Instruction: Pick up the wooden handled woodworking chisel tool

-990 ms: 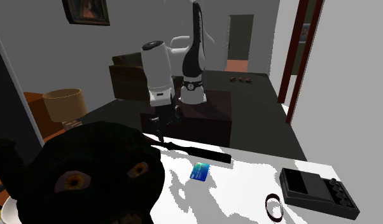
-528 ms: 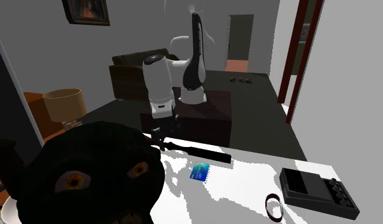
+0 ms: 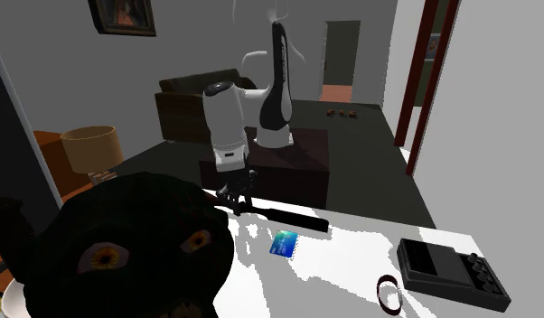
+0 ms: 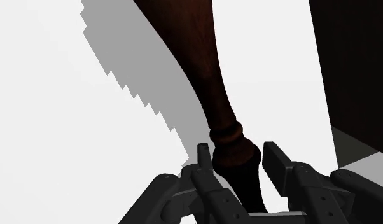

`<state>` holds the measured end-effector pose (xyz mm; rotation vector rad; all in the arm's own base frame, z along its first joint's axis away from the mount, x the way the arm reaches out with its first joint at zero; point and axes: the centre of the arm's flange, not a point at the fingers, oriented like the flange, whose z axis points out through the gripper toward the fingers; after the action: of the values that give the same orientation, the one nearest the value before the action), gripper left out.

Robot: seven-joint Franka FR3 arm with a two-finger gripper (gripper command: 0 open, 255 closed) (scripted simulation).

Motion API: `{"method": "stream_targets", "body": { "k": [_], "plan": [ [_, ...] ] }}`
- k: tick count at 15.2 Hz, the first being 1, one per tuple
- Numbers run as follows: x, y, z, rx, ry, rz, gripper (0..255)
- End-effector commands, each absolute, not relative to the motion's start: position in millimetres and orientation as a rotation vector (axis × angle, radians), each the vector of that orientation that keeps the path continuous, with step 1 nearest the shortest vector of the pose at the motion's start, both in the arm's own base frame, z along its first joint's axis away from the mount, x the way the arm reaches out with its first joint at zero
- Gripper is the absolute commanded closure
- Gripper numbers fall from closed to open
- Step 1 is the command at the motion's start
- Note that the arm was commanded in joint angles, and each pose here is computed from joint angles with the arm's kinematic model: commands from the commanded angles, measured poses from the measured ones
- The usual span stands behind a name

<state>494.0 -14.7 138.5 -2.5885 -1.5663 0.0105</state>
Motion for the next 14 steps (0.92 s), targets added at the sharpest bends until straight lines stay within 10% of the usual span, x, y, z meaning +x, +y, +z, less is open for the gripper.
{"method": "stream_targets", "body": {
  "k": [1,14],
  "plan": [
    [494,-15,138,-2.588,-1.566,0.011,255],
    [495,-14,190,-2.588,-1.566,0.011,255]
  ]
}}
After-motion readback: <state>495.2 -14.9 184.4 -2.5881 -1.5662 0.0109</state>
